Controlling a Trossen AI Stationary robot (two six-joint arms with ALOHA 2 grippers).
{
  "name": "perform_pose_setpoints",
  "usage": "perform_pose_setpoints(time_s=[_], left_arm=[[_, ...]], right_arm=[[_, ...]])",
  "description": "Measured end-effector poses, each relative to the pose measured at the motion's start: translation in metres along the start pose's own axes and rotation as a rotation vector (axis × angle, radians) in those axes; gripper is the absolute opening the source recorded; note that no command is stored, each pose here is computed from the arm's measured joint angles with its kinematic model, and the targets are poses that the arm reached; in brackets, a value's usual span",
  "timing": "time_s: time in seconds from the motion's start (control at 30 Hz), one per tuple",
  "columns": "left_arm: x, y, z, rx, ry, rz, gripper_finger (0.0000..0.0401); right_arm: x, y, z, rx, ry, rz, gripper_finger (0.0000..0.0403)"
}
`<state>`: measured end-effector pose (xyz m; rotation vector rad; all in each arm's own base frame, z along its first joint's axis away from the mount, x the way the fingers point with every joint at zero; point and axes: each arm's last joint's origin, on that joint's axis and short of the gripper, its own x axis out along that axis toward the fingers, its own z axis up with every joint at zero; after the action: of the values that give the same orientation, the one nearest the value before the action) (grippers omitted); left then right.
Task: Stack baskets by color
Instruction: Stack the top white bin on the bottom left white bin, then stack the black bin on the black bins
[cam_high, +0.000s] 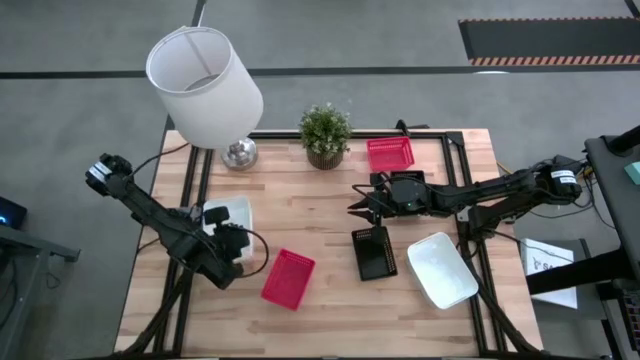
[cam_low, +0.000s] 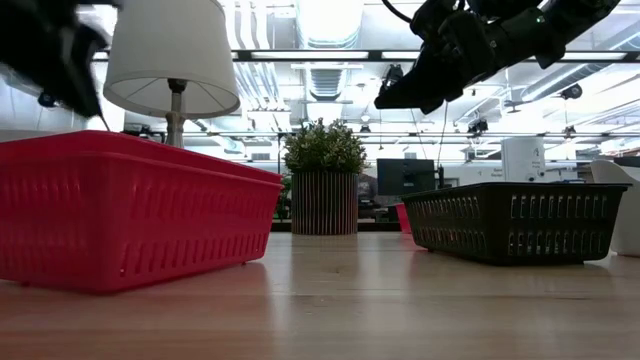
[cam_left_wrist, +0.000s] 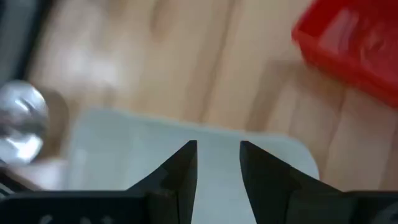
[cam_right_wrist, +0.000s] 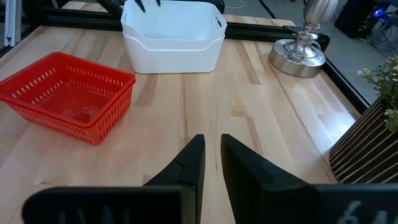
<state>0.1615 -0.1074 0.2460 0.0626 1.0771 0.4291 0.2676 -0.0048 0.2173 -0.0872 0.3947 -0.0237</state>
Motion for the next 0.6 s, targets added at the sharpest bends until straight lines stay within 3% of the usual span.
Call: perform_pose_setpoints(time_s=[0.23,0.33,0.6], left_arm=[[0.017,-0.014,-0.015,-0.119,0.223,-0.221,0.0105],[0.016,-0.016,-0.017,-0.159,0.298,-0.265,0.0105],[0.005,-0.01,-0.009,-0.141,0.201,-0.278,0.0105]], right_arm=[[0.0,0.0,0.0,0.0,0.002,0.0,0.0043],[0.0,0.0,0.0,0.0,0.001,0.0,0.0043],[0.0,0.0,0.0,0.016,0.0,0.0,0.0043]])
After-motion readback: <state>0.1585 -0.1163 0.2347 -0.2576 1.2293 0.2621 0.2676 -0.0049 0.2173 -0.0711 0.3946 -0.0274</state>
